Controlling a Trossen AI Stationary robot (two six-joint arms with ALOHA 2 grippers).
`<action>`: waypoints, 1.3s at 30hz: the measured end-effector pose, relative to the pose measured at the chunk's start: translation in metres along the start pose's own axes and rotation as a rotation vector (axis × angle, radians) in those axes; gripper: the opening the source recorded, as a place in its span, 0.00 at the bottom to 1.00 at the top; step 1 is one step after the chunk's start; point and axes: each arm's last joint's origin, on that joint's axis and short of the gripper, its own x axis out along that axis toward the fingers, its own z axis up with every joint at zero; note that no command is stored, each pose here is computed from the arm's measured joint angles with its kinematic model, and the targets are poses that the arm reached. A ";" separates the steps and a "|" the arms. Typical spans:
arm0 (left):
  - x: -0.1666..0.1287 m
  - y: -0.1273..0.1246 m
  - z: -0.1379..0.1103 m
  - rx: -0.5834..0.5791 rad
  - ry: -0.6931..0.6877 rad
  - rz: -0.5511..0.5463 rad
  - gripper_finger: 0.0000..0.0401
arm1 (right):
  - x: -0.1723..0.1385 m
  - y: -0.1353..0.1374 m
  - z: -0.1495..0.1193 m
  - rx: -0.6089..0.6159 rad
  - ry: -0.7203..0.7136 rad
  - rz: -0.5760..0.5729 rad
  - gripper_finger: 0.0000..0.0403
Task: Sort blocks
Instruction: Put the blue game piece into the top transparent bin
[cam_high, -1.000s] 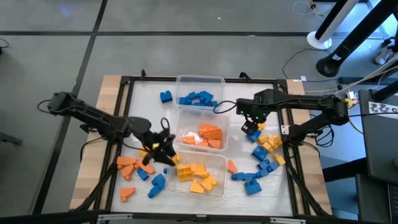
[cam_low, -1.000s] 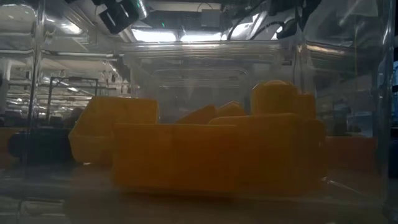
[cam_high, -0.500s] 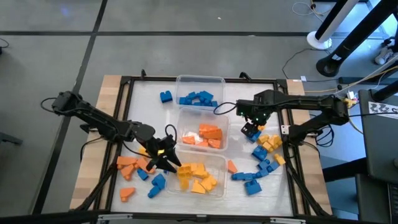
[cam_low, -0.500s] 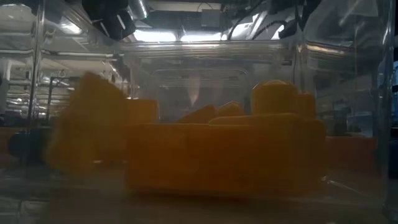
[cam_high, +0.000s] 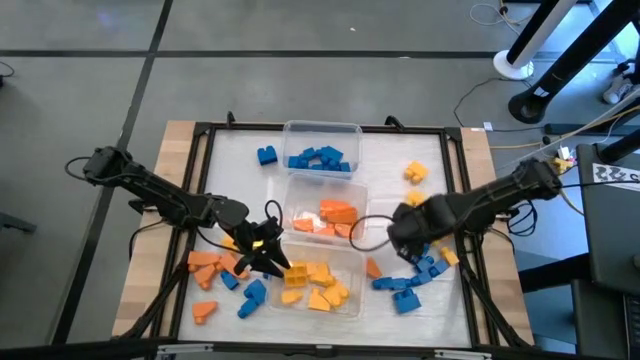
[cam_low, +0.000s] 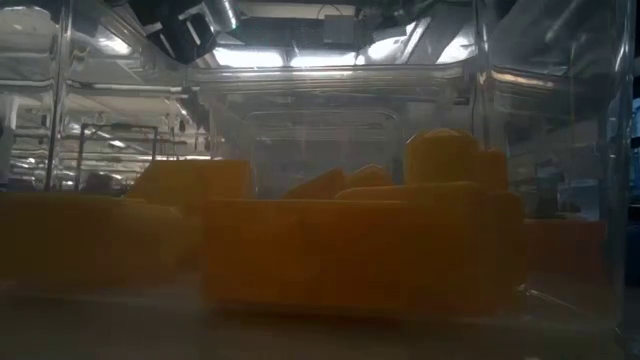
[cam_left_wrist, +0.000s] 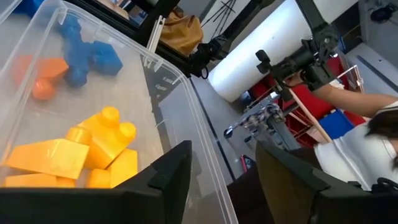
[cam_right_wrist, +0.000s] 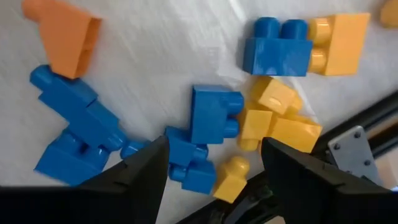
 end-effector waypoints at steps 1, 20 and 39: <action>0.000 0.000 0.000 0.000 0.000 -0.001 0.42 | 0.001 0.003 -0.003 0.006 -0.009 -0.019 0.63; 0.000 0.000 0.000 -0.001 0.004 0.000 0.41 | 0.071 0.023 -0.011 0.037 0.205 -0.172 0.63; 0.000 0.001 -0.001 -0.005 0.014 0.010 0.41 | 0.128 0.014 -0.018 -0.016 0.168 -0.115 0.63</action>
